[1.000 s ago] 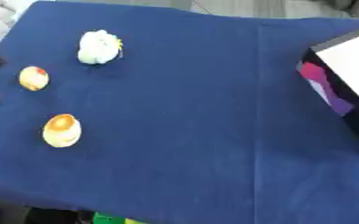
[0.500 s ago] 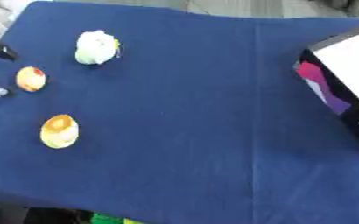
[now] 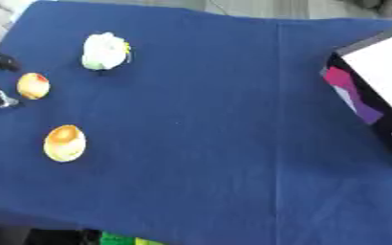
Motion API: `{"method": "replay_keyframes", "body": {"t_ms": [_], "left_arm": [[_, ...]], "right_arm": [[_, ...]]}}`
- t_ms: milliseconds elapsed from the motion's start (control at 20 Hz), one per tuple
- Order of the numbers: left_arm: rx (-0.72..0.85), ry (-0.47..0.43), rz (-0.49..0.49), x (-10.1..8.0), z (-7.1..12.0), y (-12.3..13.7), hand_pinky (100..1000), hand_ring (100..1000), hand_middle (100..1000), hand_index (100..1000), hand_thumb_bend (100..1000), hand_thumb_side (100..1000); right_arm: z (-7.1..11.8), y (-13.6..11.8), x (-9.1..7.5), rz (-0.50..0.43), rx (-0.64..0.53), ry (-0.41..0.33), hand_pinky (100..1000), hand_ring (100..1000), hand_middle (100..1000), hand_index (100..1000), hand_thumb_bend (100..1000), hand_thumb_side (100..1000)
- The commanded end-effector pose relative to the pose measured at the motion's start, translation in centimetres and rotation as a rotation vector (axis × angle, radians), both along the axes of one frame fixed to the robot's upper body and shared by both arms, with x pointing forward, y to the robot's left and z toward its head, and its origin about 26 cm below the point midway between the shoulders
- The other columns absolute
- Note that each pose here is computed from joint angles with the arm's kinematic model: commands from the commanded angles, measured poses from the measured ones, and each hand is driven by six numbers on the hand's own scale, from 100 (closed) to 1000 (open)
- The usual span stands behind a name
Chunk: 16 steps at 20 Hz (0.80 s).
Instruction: Pick up the objects with one hand, pass them to the other hand, and then place them into the box on the other side of the table.
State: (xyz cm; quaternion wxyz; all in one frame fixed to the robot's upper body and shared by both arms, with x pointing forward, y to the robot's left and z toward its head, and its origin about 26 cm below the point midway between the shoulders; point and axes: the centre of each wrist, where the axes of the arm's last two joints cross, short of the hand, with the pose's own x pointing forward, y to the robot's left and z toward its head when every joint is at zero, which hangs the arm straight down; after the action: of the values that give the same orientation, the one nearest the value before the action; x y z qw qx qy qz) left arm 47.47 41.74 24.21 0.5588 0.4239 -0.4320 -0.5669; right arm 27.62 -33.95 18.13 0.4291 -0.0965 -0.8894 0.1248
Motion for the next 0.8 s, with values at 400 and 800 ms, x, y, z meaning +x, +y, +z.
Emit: {"method": "replay_keyframes", "body": {"t_ms": [400,800], "left_arm": [[0.006,-0.079,0.038,0.6,0.2,-0.8,852,848,736,751,198,172],[-0.024,-0.155,0.001,0.3,2.0,-1.4,794,713,574,558,100,115]], "right_arm": [[1.0,0.4,-0.1,0.021,-0.032,-0.024,972,1000,1000,1000,100,556],[0.9,0.3,-0.1,0.024,-0.032,-0.025,972,1000,1000,1000,100,556]]}}
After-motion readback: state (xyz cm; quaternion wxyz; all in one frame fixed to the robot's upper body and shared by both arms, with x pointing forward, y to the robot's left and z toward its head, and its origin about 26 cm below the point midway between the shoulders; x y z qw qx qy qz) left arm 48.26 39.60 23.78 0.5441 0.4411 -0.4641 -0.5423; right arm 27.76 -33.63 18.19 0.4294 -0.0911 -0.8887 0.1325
